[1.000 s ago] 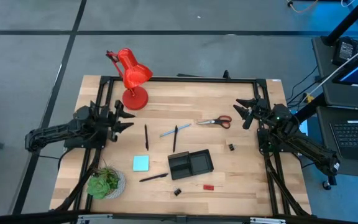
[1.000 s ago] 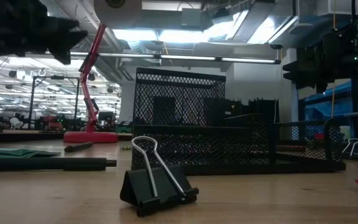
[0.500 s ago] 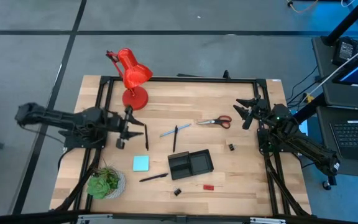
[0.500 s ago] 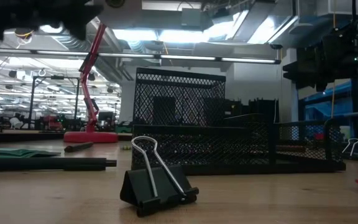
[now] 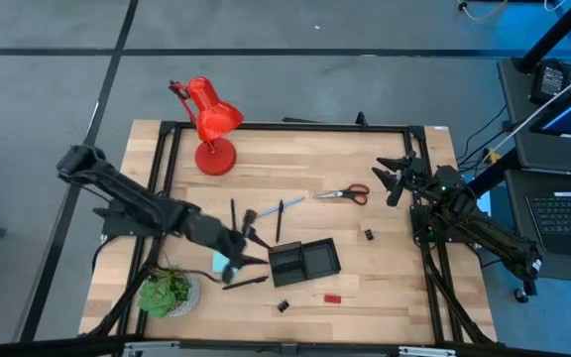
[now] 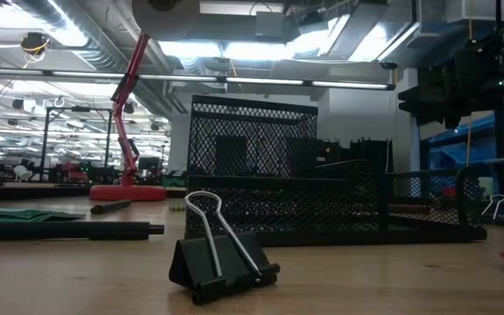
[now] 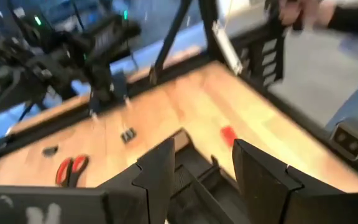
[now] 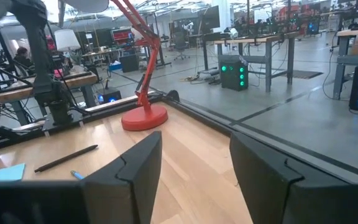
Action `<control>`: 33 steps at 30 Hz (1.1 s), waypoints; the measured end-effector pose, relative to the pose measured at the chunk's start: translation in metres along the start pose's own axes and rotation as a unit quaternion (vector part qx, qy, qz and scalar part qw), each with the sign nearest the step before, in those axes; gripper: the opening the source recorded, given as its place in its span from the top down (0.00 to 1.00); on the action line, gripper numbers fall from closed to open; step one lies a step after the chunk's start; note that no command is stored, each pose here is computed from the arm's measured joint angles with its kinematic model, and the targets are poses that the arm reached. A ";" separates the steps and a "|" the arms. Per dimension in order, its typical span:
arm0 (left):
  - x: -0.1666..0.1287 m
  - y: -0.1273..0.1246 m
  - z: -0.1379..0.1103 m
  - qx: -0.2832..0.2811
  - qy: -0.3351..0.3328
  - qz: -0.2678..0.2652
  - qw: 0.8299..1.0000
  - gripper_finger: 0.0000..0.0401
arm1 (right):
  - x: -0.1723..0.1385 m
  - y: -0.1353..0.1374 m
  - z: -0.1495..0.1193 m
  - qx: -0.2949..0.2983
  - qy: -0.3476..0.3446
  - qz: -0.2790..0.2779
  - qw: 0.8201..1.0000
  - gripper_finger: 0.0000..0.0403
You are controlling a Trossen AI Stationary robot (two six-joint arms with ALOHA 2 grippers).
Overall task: Pick and place office supplies into organizer
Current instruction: Put the bottom black binder clip into the black desk organizer
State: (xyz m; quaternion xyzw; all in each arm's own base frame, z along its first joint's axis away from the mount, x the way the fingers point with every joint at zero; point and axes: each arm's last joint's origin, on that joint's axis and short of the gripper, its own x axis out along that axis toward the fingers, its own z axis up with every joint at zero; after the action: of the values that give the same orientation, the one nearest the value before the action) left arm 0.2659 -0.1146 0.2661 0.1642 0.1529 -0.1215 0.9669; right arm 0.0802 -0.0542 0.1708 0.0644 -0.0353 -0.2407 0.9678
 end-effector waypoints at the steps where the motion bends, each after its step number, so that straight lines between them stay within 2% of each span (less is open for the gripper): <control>1: 0.007 -0.004 0.006 0.006 0.013 0.001 1.000 0.61 | 0.000 0.000 0.000 0.000 0.000 0.000 1.000 0.52; 6: 0.039 -0.022 0.036 0.024 0.031 -0.037 0.999 0.61 | 0.000 0.000 0.000 0.000 0.000 0.000 1.000 0.52; 9: 0.057 -0.032 0.042 0.035 0.062 -0.054 0.996 0.61 | 0.000 0.000 0.000 0.000 0.000 0.000 1.000 0.52; 12: 0.074 -0.041 0.041 0.036 0.102 -0.065 0.992 0.61 | 0.000 0.000 0.000 0.000 0.000 0.000 1.000 0.52; 19: 0.102 -0.068 0.029 -0.009 0.191 -0.084 0.978 0.61 | 0.000 0.000 0.000 0.028 0.000 0.000 1.000 0.52; 23: 0.111 -0.086 0.024 -0.016 0.207 -0.115 0.971 0.64 | 0.000 0.000 0.000 0.042 0.000 0.000 0.999 0.52; 27: 0.118 -0.100 0.019 0.025 0.215 -0.133 0.967 0.68 | 0.000 0.000 0.000 0.042 0.000 0.001 0.999 0.52; 33: 0.120 -0.100 0.018 0.008 0.225 -0.125 0.966 0.70 | 0.000 0.000 0.000 0.042 0.000 0.001 0.999 0.52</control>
State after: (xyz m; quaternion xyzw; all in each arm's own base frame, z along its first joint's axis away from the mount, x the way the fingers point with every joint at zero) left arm 0.3530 -0.2347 0.2141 0.1742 0.3849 -0.2026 0.8834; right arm 0.0802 -0.0541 0.1708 0.1054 -0.0453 -0.2382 0.9644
